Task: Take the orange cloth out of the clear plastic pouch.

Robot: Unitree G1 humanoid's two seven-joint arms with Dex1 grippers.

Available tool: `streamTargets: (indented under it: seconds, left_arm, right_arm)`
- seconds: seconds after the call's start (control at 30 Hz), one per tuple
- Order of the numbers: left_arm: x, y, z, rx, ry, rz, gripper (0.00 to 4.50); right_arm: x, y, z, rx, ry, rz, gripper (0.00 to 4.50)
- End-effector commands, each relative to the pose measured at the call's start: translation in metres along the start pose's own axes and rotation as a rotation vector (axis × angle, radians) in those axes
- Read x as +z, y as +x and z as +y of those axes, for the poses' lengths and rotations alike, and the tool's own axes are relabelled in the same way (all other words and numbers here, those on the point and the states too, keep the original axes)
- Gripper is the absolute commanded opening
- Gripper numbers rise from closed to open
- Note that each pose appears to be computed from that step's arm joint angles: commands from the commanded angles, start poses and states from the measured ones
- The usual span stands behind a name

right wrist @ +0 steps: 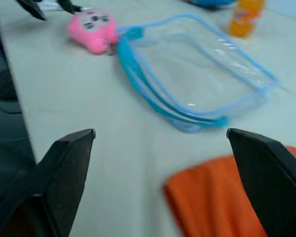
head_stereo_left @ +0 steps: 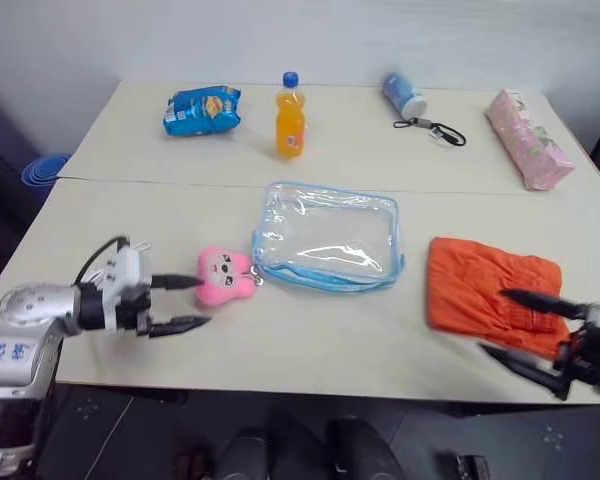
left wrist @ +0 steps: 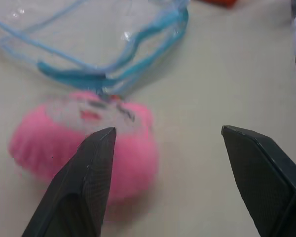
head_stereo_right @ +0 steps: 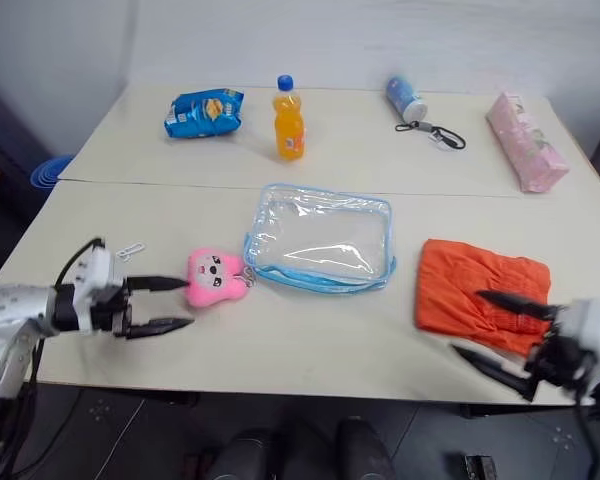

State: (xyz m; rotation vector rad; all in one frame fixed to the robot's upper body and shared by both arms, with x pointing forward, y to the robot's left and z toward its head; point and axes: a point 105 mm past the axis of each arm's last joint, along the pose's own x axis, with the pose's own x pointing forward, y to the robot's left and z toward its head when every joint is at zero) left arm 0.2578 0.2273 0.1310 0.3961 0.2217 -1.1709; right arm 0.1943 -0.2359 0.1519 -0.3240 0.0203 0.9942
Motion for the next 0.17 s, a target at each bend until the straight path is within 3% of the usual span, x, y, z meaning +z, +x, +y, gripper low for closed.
streamTargets:
  seconds: [0.03, 0.17]
  left_arm:
    - [-0.015, -0.021, -0.002, 0.062, 0.111, 0.054, 3.59]
    - [-0.027, -0.031, -0.008, 0.159, 0.089, 0.064, 3.59]
  right_arm:
    - [-0.012, 0.019, 0.020, 0.100, -0.058, 0.001, 4.47]
    - [-0.031, 0.027, 0.024, 0.078, -0.107, -0.006, 4.47]
